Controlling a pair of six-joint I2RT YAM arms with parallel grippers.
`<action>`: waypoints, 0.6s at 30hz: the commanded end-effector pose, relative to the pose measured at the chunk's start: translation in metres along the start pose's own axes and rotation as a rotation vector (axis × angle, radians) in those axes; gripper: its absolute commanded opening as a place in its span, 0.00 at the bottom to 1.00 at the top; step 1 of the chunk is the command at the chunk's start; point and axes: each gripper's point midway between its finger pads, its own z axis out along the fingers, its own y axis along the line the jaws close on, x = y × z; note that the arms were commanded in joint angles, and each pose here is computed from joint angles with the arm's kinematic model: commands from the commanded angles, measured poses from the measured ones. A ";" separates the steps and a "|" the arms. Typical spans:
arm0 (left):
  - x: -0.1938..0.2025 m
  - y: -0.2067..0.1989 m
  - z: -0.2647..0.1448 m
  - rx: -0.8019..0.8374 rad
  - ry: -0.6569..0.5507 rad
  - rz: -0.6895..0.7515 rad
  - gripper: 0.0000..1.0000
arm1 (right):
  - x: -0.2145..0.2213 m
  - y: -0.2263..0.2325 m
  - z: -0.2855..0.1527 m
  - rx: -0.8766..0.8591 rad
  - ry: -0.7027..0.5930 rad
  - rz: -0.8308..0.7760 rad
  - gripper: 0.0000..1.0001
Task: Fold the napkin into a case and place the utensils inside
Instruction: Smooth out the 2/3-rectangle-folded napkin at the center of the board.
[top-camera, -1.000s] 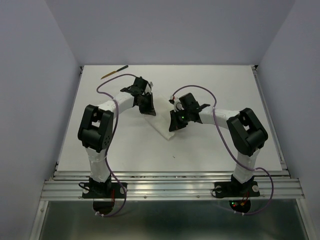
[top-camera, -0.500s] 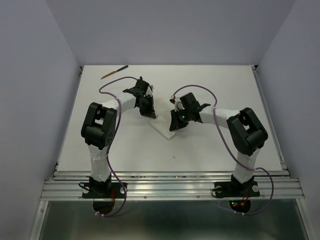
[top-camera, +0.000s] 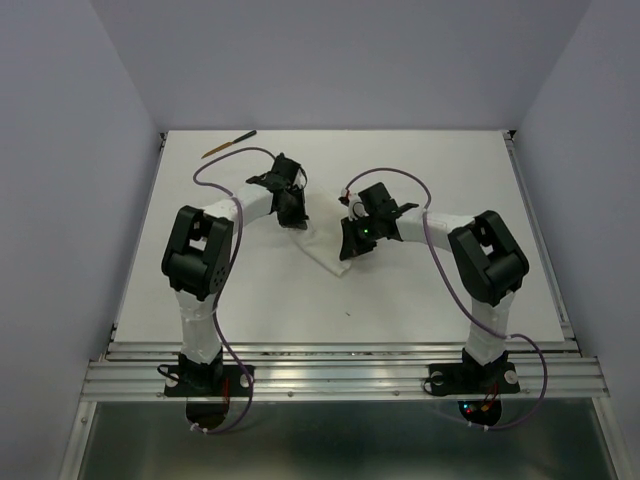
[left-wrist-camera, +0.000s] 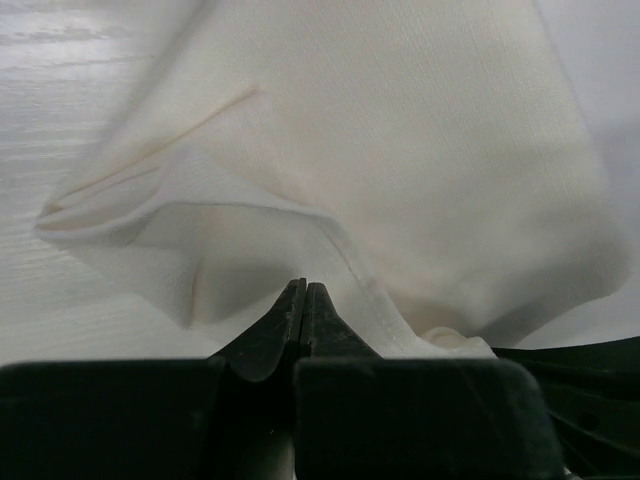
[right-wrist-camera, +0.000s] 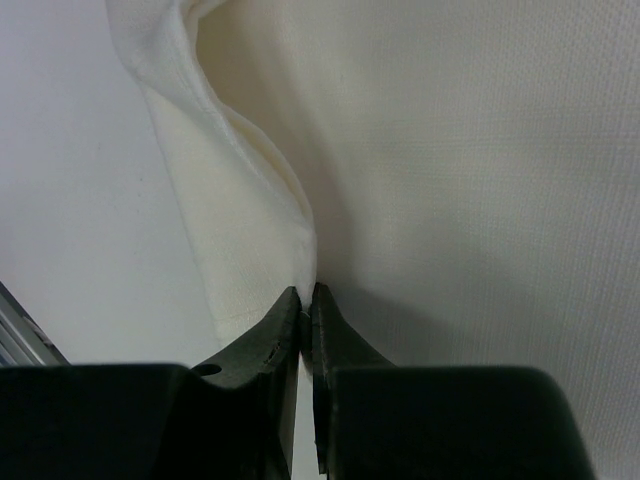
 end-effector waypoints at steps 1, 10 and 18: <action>-0.035 -0.012 -0.040 0.005 -0.143 0.013 0.00 | -0.014 -0.005 -0.003 0.002 -0.020 -0.016 0.01; -0.008 -0.036 -0.032 0.154 -0.030 0.068 0.00 | -0.016 -0.008 -0.002 -0.001 -0.022 0.000 0.01; 0.000 -0.045 -0.031 0.180 0.000 0.093 0.00 | -0.017 -0.006 -0.003 -0.010 -0.024 -0.001 0.01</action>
